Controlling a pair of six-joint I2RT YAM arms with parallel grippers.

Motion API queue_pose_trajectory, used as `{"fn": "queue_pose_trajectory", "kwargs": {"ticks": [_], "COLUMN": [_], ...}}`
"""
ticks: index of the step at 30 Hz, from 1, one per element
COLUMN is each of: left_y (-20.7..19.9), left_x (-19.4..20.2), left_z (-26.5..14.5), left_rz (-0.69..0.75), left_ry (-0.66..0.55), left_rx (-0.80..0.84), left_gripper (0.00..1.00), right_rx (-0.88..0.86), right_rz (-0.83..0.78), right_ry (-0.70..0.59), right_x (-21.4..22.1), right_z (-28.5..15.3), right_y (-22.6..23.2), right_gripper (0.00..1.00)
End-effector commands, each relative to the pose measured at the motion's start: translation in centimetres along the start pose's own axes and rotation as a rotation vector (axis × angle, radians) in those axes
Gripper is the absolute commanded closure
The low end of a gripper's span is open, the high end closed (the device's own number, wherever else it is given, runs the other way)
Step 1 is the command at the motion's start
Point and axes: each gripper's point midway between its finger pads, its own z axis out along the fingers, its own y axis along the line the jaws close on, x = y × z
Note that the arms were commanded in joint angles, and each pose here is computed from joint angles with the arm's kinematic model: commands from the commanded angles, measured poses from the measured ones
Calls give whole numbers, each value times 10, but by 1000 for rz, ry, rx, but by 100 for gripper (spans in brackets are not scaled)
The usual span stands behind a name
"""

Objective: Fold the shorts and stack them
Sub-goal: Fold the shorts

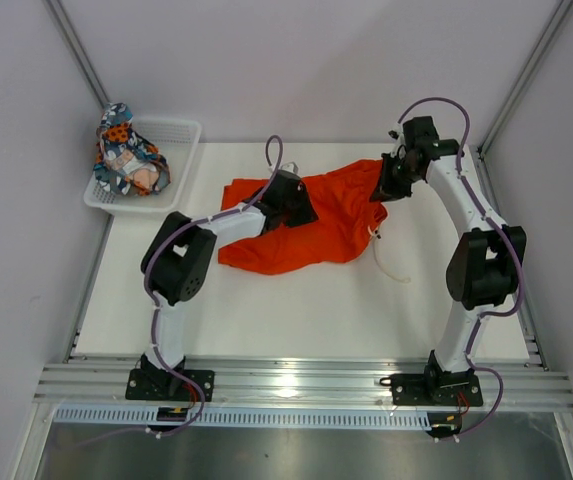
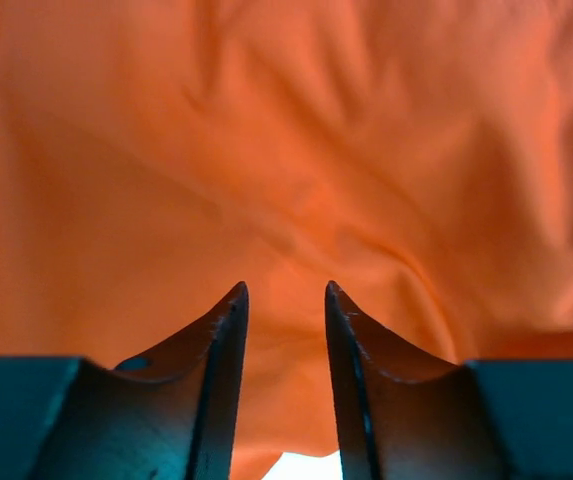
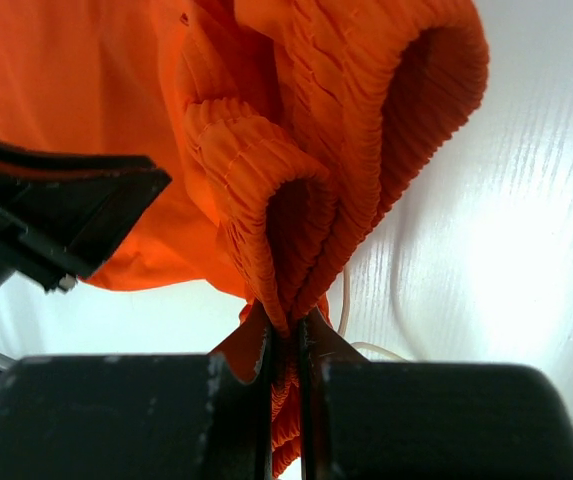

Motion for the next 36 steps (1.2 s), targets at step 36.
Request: {"fn": "queue_pose_trajectory", "kwargs": {"ticks": [36], "left_y": [-13], "left_x": [-97], "left_z": [25], "left_rz": [-69], "left_ry": [-160], "left_rx": [133], "left_gripper": [76], "right_rx": [-161], "right_rz": [95], "right_ry": [22], "right_x": [-23], "right_z": [-3], "right_y": [42], "right_gripper": [100]}}
